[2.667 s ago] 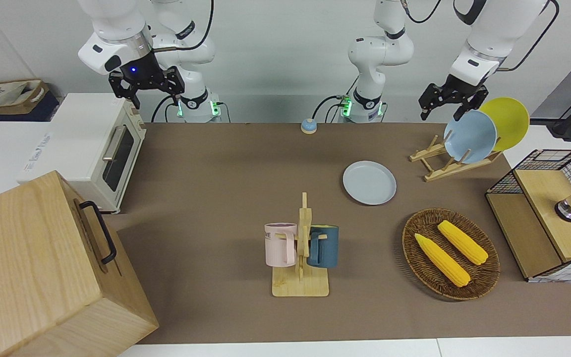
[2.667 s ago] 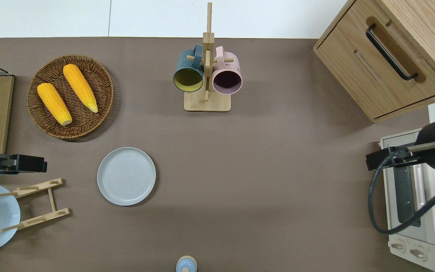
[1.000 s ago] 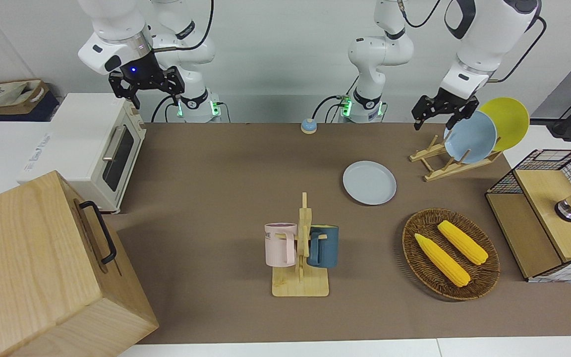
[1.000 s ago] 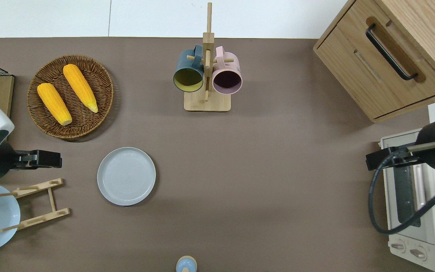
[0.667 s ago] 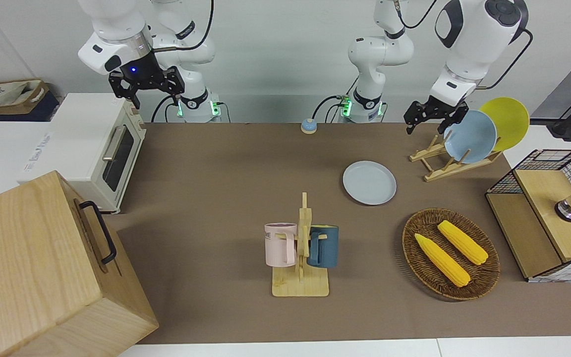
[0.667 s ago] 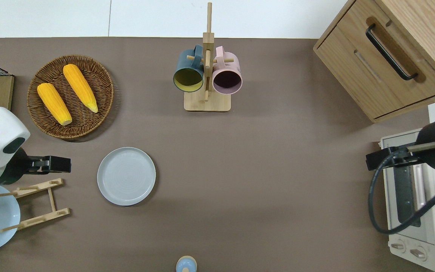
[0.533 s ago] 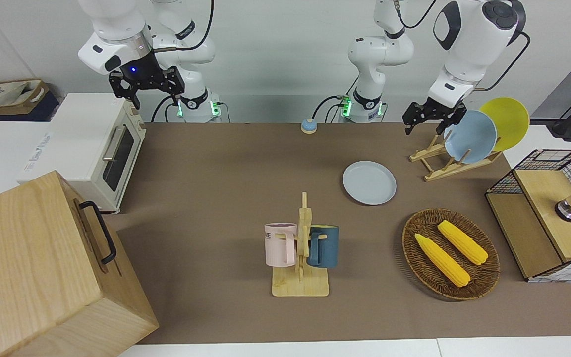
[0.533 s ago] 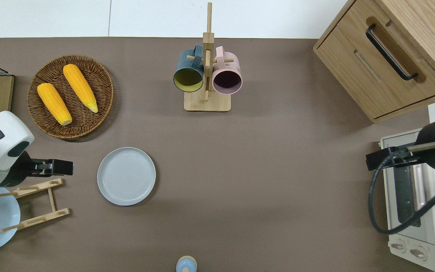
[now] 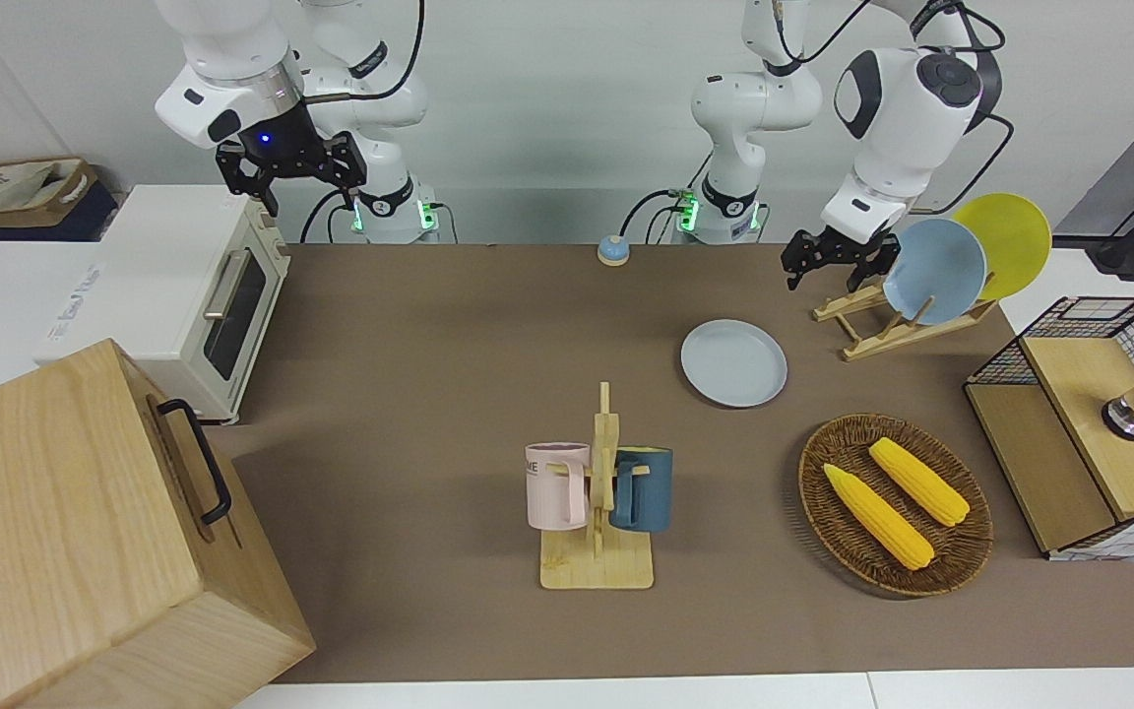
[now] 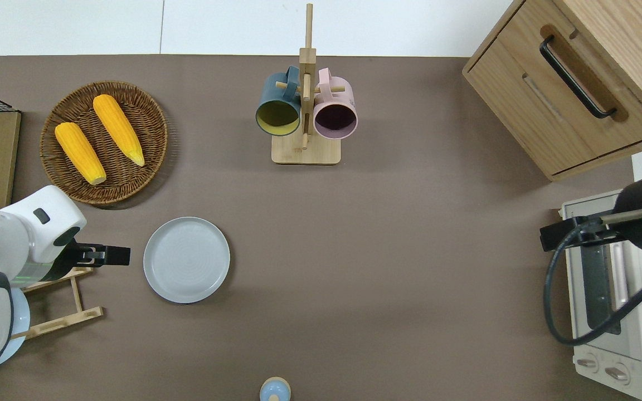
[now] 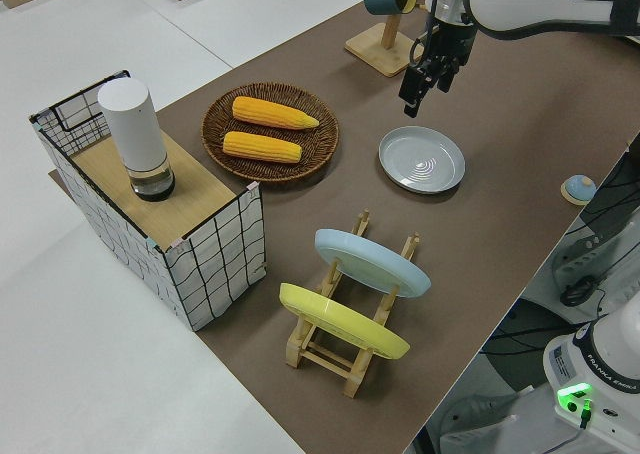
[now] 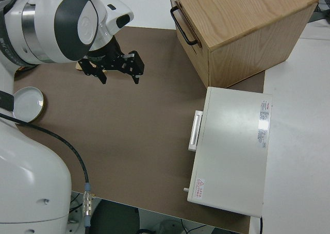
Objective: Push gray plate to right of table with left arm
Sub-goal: 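Move the left gripper forward to the near edge of the gray plate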
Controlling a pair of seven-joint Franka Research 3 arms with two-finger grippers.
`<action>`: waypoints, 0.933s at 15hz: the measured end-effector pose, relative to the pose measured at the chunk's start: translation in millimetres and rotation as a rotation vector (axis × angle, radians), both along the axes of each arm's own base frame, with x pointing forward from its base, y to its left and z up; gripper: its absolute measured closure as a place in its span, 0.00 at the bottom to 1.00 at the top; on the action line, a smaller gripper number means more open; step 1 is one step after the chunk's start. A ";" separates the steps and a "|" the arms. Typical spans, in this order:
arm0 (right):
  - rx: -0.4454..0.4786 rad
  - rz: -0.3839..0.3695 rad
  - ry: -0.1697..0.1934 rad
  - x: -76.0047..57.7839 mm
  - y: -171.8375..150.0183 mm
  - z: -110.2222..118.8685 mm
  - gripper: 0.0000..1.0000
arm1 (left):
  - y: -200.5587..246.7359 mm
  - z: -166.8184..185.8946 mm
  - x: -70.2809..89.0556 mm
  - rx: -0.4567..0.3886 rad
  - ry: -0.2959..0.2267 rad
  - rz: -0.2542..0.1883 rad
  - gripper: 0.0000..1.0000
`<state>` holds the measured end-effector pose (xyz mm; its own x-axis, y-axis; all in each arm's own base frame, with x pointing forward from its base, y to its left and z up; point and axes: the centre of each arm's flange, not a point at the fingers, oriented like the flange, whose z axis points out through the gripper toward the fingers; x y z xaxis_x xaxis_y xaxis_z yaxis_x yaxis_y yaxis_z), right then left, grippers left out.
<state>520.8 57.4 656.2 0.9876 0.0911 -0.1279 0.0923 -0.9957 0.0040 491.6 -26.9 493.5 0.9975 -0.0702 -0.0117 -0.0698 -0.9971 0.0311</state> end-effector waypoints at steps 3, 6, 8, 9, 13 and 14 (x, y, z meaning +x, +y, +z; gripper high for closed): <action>0.000 0.000 0.000 0.0 0.0 0.0 0.01 | 0.7 -24.6 -3.0 0.000 -0.024 0.003 0.00; 0.000 0.000 0.000 0.0 0.0 0.0 0.01 | 1.4 -45.5 -6.9 0.001 -0.046 0.005 0.00; 0.000 0.000 0.000 0.0 0.0 0.0 0.01 | 1.8 -56.9 -9.7 0.001 -0.054 0.007 0.00; 0.000 0.000 0.000 0.0 0.0 0.0 0.01 | 1.9 -58.8 -9.8 0.001 -0.060 0.007 0.00; 0.000 0.000 0.000 0.0 0.0 0.0 0.01 | 2.6 -80.4 -13.2 0.001 -0.082 0.010 0.00; 0.000 0.000 0.000 0.0 0.0 0.0 0.01 | 2.6 -85.7 -14.0 0.002 -0.078 0.010 0.00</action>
